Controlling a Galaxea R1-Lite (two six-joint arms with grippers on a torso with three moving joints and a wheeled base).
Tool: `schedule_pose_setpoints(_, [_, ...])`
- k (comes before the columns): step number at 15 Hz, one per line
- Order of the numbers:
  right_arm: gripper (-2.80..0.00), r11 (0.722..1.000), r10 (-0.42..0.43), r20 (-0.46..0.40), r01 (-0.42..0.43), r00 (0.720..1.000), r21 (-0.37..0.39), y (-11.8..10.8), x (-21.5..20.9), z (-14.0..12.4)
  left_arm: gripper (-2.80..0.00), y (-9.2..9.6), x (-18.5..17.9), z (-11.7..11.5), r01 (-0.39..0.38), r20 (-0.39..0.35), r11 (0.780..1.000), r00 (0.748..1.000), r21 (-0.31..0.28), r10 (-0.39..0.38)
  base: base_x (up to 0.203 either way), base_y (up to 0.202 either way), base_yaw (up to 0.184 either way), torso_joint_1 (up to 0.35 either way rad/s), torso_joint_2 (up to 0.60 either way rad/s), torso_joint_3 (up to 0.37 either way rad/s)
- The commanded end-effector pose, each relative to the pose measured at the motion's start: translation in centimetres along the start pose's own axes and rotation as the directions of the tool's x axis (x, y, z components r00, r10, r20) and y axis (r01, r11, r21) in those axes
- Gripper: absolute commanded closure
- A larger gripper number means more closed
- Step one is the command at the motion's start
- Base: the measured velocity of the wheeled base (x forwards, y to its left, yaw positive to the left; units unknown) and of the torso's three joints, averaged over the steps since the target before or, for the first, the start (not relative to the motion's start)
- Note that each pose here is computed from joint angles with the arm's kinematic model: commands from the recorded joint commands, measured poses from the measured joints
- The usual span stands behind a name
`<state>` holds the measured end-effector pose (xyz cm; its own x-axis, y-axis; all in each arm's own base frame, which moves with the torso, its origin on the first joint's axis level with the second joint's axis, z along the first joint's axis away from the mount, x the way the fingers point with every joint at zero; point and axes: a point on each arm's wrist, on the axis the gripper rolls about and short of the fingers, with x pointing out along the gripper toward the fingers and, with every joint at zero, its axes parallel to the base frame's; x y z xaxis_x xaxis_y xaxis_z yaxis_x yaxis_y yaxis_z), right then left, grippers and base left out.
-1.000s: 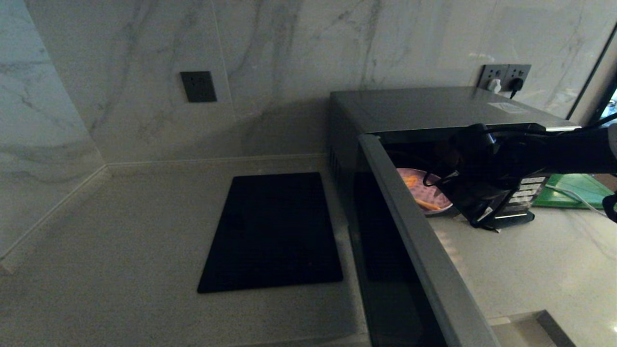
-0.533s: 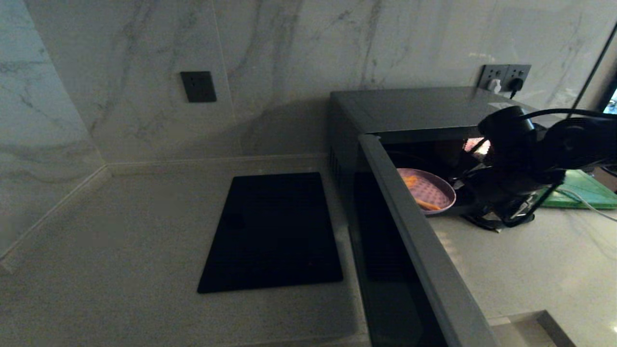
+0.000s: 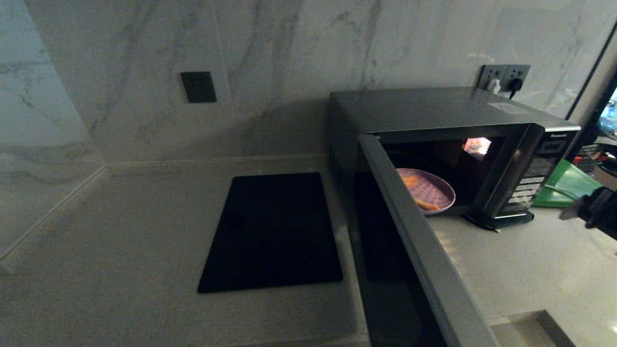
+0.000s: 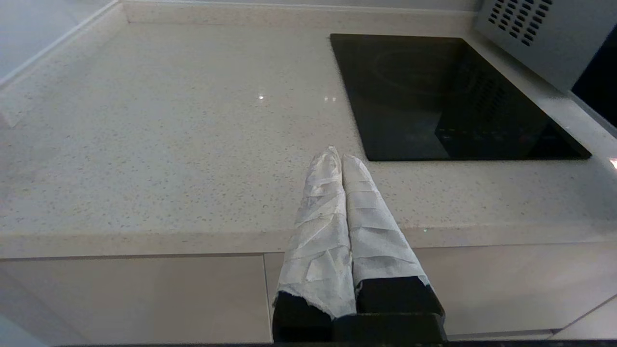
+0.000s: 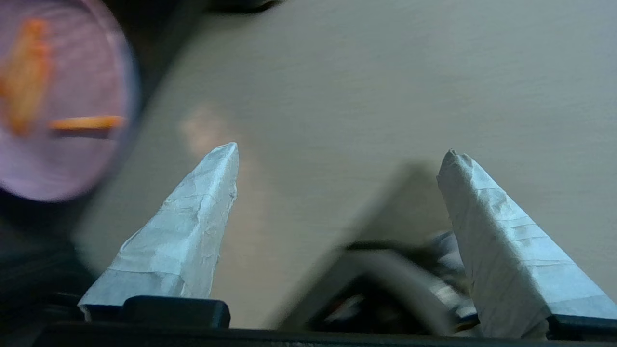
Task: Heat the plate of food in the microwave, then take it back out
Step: Close the microwave oven
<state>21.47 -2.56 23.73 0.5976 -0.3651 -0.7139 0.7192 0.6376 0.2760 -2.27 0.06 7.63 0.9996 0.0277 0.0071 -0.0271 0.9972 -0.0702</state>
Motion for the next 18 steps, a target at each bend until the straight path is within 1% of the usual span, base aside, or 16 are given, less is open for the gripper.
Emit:
schedule_pose_setpoints(1, [-2.80,1.000,0.020,0.087,-0.018,0.996,-0.020,-4.0,-4.7,-0.8,0.00,0.0,0.0,0.0,-0.001,0.000,1.000,1.000,0.000,0.001,0.000,0.000,0.000,0.000,0.00,0.000])
schedule_pose_setpoints(2, [0.00,0.999,-0.004,0.070,0.007,0.998,-0.051,-4.9,-5.4,-1.4,0.00,0.0,0.0,0.0,-0.001,0.000,1.000,1.000,0.000,0.001,0.000,0.000,0.000,0.000,0.00,0.000])
schedule_pose_setpoints(4, [0.00,0.995,-0.017,0.059,0.022,0.998,-0.092,-5.3,-5.7,-1.7,0.00,0.0,0.0,0.0,-0.001,-0.001,1.000,1.000,0.000,0.001,0.000,0.000,0.000,0.000,0.00,0.000])
schedule_pose_setpoints(6, [0.00,0.992,-0.008,0.065,0.016,0.998,-0.125,-5.4,-6.0,-1.7,0.00,0.0,0.0,0.0,-0.002,-0.001,1.000,1.000,0.000,0.002,0.000,0.000,0.000,0.000,0.00,0.000])
schedule_pose_setpoints(7, [0.00,0.987,0.001,0.062,0.009,0.998,-0.160,-5.3,-6.1,-1.8,0.00,0.0,0.0,0.0,-0.001,-0.001,1.000,1.000,0.000,0.001,0.000,0.000,0.000,0.000,0.00,0.000])
schedule_pose_setpoints(9, [0.00,0.971,-0.015,0.028,0.022,0.999,-0.238,-5.5,-6.4,-2.1,0.00,0.0,0.0,0.0,-0.002,-0.001,1.000,1.000,0.000,0.002,0.000,0.000,0.000,0.000,0.00,0.000])
schedule_pose_setpoints(10, [0.00,0.966,0.003,0.030,0.005,1.000,-0.259,-5.4,-7.2,-1.9,0.00,0.0,0.0,0.0,-0.002,-0.001,1.000,1.000,0.000,0.002,0.000,0.000,0.000,0.000,0.00,0.000])
schedule_pose_setpoints(11, [0.00,0.961,0.051,0.036,-0.039,0.998,-0.274,-5.0,-8.4,-1.6,0.00,0.0,0.0,0.0,0.000,0.000,1.000,1.000,0.000,0.000,0.000,0.000,0.000,0.000,0.00,0.000])
schedule_pose_setpoints(12, [0.00,0.952,0.125,0.037,-0.109,0.991,-0.286,-4.6,-9.8,-1.1,0.00,0.0,0.0,0.0,-0.001,0.000,1.000,1.000,0.000,0.001,0.000,0.000,0.000,0.000,0.00,0.000])
schedule_pose_setpoints(13, [0.00,0.931,0.209,0.015,-0.194,0.978,-0.310,-4.1,-11.2,-0.8,0.00,0.0,0.0,0.0,-0.002,-0.001,1.000,1.000,0.000,0.002,0.000,0.000,0.000,0.000,0.00,0.000])
schedule_pose_setpoints(14, [0.00,0.899,0.270,-0.033,-0.264,0.962,-0.349,-3.7,-12.3,-1.0,0.00,0.0,0.0,0.0,-0.001,0.001,1.000,1.000,-0.001,0.001,0.000,0.000,0.000,0.000,0.00,0.000])
schedule_pose_setpoints(15, [0.00,0.858,0.322,-0.092,-0.332,0.942,-0.392,-3.4,-13.5,-1.3,0.00,0.0,0.0,0.0,-0.001,0.000,1.000,1.000,0.000,0.001,0.000,0.000,0.000,0.000,0.00,0.000])
schedule_pose_setpoints(17, [0.00,0.763,0.412,-0.235,-0.475,0.880,-0.438,-3.0,-15.9,-1.4,0.00,0.0,0.0,0.0,0.000,-0.001,1.000,1.000,0.000,0.000,0.000,0.000,0.000,0.000,0.00,0.000])
schedule_pose_setpoints(18, [0.00,0.715,0.434,-0.329,-0.543,0.839,-0.441,-2.8,-16.8,-1.4,0.00,0.0,0.0,0.0,-0.002,-0.001,1.000,1.000,0.000,0.002,0.000,0.000,0.000,0.000,0.00,0.000])
